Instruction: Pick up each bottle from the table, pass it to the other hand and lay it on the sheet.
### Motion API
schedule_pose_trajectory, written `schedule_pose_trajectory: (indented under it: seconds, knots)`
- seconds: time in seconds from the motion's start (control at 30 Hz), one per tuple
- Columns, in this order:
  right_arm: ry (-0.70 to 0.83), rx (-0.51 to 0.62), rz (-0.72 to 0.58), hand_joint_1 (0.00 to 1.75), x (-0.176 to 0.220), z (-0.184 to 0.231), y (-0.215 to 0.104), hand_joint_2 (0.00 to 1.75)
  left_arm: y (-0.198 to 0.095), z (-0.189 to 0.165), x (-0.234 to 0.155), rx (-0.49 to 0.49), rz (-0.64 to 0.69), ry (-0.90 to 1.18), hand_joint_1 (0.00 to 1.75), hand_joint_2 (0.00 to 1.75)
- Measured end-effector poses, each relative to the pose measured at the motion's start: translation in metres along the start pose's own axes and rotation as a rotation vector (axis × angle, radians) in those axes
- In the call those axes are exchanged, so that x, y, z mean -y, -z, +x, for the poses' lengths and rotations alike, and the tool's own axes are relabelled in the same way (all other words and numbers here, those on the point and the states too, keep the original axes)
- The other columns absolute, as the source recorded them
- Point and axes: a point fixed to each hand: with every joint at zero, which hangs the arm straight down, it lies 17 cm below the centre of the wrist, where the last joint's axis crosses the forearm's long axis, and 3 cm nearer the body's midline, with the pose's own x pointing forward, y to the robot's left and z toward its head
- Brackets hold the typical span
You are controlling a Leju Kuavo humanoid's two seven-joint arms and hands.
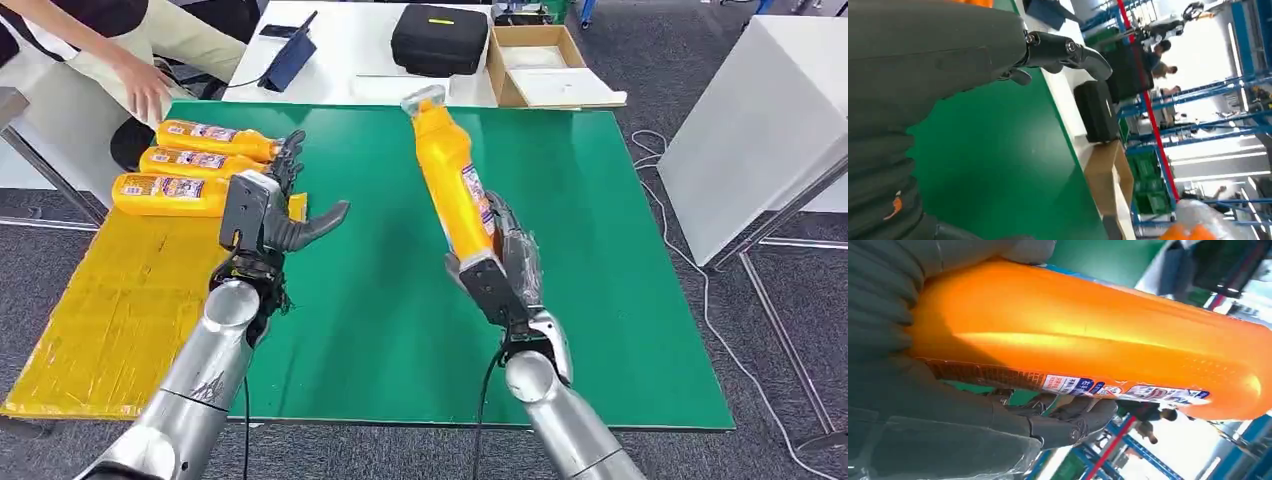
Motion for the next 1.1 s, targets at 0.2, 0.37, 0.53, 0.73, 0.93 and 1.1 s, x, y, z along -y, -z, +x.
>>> schedule_pose_trajectory:
  seconds: [0.2, 0.37, 0.53, 0.73, 0.93, 1.1]
  knots:
    - [0.07, 0.096, -0.031, 1.75, 0.002, 0.028, 0.009, 1.75, -0.003, 0.002, 0.022, -0.027, -0.099, -0.154, 0.0, 1.75]
    - [0.074, 0.162, -0.029, 1.75, -0.002, 0.048, 0.023, 1.75, 0.003, 0.007, 0.037, -0.032, -0.156, -0.203, 0.0, 1.75]
    - [0.012, 0.176, -0.007, 1.75, -0.018, 0.057, 0.031, 1.75, 0.008, 0.012, 0.048, -0.035, -0.183, -0.214, 0.0, 1.75]
    - [-0.038, 0.18, 0.046, 1.75, -0.045, 0.063, 0.028, 1.75, 0.007, 0.009, 0.052, -0.046, -0.194, -0.216, 0.0, 1.75]
    - [-0.066, 0.185, 0.067, 1.75, -0.053, 0.062, 0.028, 1.75, 0.006, 0.009, 0.054, -0.048, -0.198, -0.216, 0.0, 1.75]
    - [-0.162, 0.199, 0.081, 1.75, -0.064, 0.062, 0.026, 1.75, 0.005, 0.009, 0.056, -0.05, -0.206, -0.238, 0.0, 1.75]
